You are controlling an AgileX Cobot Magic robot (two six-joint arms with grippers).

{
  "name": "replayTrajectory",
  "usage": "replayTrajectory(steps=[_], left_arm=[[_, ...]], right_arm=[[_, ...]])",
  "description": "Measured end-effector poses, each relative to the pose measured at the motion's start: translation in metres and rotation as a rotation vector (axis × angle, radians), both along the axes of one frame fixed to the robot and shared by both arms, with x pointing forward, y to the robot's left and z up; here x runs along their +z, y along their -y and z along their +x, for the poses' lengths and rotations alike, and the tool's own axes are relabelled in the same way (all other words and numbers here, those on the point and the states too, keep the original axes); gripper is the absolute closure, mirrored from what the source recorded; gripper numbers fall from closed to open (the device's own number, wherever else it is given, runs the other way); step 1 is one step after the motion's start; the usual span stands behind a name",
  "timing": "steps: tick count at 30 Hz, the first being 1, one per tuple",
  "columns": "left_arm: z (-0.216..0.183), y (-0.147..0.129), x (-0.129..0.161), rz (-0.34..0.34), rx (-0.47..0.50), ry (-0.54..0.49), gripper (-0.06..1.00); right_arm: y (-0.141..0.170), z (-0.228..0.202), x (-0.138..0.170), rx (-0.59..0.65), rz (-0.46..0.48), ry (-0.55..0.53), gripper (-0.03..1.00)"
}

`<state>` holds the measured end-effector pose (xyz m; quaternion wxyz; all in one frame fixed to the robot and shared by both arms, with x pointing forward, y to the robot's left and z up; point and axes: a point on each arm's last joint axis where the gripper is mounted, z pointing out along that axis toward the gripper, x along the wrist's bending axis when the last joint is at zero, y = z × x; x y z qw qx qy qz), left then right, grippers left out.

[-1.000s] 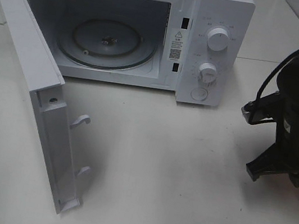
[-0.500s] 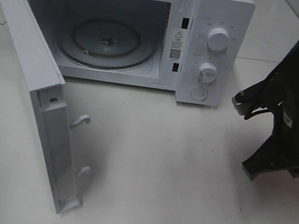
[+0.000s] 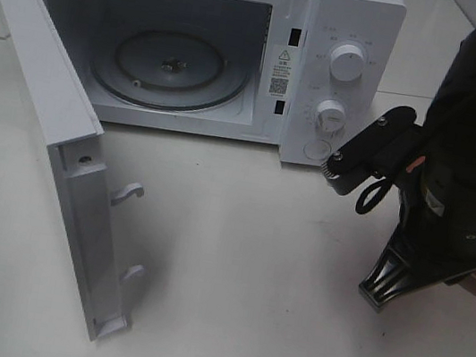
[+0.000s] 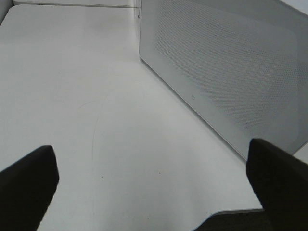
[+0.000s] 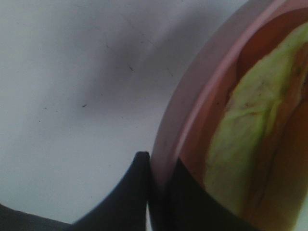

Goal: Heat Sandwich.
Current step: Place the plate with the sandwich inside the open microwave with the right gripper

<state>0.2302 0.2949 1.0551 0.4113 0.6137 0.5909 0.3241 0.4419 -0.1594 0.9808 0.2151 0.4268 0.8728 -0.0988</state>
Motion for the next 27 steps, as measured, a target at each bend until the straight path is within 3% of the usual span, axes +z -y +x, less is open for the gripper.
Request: replayTrajectory(steps=[20,27], left_arm=[[0.000,0.000,0.000,0.000,0.000,0.000,-0.05],[0.000,0.000,0.000,0.000,0.000,0.000,-0.05]], right_arm=[[-0.019,-0.025,0.021,0.405,-0.035,-0.034,0.94],[-0.023,-0.023,0.021,0.613,-0.074,-0.068,0.94]])
